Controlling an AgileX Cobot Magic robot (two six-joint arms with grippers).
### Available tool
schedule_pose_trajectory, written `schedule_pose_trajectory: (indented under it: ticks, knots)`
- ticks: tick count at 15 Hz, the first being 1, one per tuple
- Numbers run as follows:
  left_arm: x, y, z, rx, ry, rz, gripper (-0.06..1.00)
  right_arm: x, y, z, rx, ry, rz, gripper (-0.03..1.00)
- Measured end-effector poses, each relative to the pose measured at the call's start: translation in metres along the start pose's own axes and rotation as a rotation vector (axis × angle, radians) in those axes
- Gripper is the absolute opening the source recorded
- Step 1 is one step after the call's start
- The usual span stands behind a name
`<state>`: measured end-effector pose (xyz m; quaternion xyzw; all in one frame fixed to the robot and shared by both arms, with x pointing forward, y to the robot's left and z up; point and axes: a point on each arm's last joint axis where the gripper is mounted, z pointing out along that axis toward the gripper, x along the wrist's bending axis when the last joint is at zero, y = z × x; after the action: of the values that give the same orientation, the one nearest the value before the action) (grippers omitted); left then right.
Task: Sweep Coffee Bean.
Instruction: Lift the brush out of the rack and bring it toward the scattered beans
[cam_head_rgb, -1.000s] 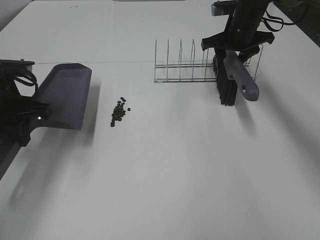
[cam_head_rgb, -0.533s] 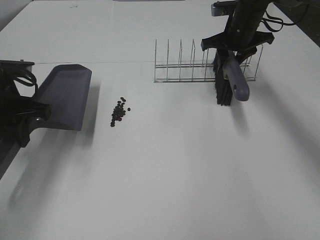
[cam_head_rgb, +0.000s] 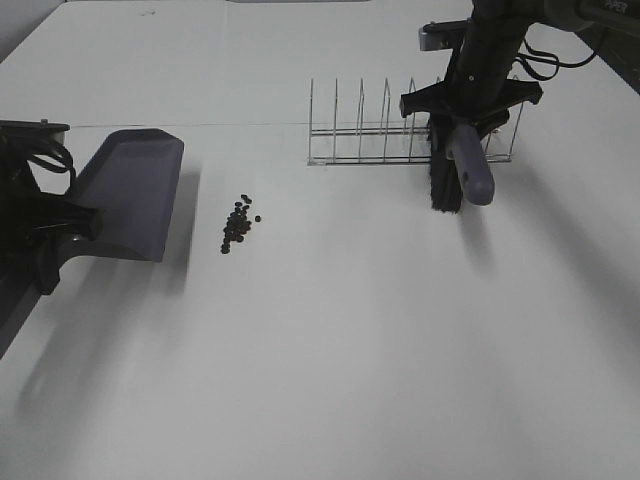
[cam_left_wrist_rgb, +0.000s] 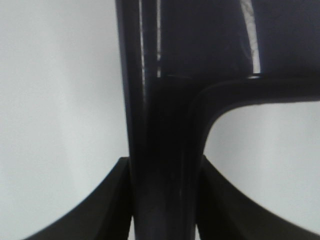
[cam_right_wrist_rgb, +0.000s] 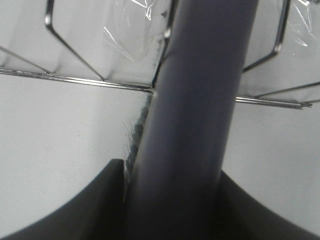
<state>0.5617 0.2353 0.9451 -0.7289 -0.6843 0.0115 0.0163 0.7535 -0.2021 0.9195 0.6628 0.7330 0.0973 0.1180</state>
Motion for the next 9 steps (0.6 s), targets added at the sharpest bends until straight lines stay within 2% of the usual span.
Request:
schedule_pose_trajectory:
  ticks: [1,7,9]
  knots:
    - [0.0,0.0,0.0,0.0,0.0,0.0,0.34,-0.001,0.0,0.0,0.005,-0.011,0.01,0.32]
    - [0.0,0.0,0.0,0.0,0.0,0.0,0.34,-0.003,0.001,-0.006,0.014,-0.015,0.03,0.32]
    - [0.0,0.0,0.0,-0.001,0.0,0.0,0.34,-0.004,0.005,-0.028,-0.014,-0.012,0.044,0.31]
